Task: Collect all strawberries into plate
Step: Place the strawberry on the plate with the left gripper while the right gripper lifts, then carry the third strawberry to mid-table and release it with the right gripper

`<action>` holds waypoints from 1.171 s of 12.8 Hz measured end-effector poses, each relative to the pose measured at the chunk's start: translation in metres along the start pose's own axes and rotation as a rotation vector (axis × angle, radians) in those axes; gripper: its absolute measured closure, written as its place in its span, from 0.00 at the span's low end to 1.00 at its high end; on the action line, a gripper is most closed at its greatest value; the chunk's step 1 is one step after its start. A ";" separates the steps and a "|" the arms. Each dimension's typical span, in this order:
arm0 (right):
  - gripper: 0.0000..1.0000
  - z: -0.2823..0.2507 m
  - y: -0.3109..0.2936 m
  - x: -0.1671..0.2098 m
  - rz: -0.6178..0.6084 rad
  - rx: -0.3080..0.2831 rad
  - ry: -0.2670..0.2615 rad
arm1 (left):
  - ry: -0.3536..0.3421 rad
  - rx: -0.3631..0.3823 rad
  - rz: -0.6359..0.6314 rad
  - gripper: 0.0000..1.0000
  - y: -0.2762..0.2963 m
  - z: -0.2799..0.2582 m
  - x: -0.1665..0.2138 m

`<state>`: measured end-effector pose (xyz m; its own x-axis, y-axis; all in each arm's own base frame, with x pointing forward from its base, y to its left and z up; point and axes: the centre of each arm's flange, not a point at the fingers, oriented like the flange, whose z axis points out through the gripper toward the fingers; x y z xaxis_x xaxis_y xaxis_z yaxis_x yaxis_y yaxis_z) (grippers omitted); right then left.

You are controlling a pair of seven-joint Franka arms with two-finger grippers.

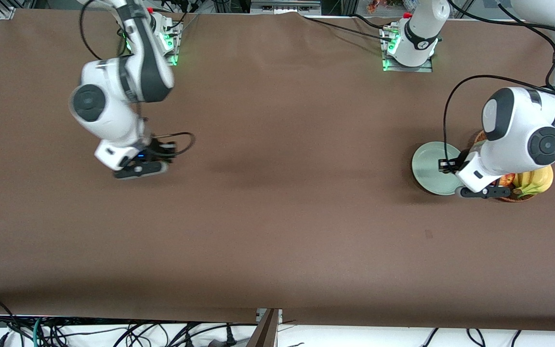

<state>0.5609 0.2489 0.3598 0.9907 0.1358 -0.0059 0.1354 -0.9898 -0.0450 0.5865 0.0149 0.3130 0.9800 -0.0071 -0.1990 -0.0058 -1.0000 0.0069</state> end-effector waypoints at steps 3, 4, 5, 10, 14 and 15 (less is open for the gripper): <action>0.63 0.022 -0.134 0.011 0.127 0.061 0.012 | 0.075 0.018 0.071 0.67 -0.040 0.069 -0.024; 0.63 0.038 -0.174 0.012 0.171 0.072 0.008 | 0.087 0.022 0.080 0.67 -0.046 0.086 -0.033; 0.63 0.056 -0.210 0.009 0.210 0.077 0.004 | 0.090 0.024 0.085 0.67 -0.048 0.097 -0.039; 0.63 0.135 -0.336 -0.009 0.321 0.174 0.134 | 0.091 0.024 0.095 0.50 -0.046 0.103 -0.043; 0.63 0.169 -0.383 -0.033 0.418 0.241 0.191 | 0.122 0.027 0.110 0.07 -0.042 0.085 -0.038; 0.61 0.172 -0.390 -0.037 0.448 0.257 0.200 | 0.125 0.025 0.112 0.00 -0.041 0.070 -0.036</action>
<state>0.4689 0.6375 0.2053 0.9373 -0.3314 0.1078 -0.2819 -0.9029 -0.3246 0.5371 0.0561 0.2510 0.9901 -0.1189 -0.0746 -0.1194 -0.9928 -0.0023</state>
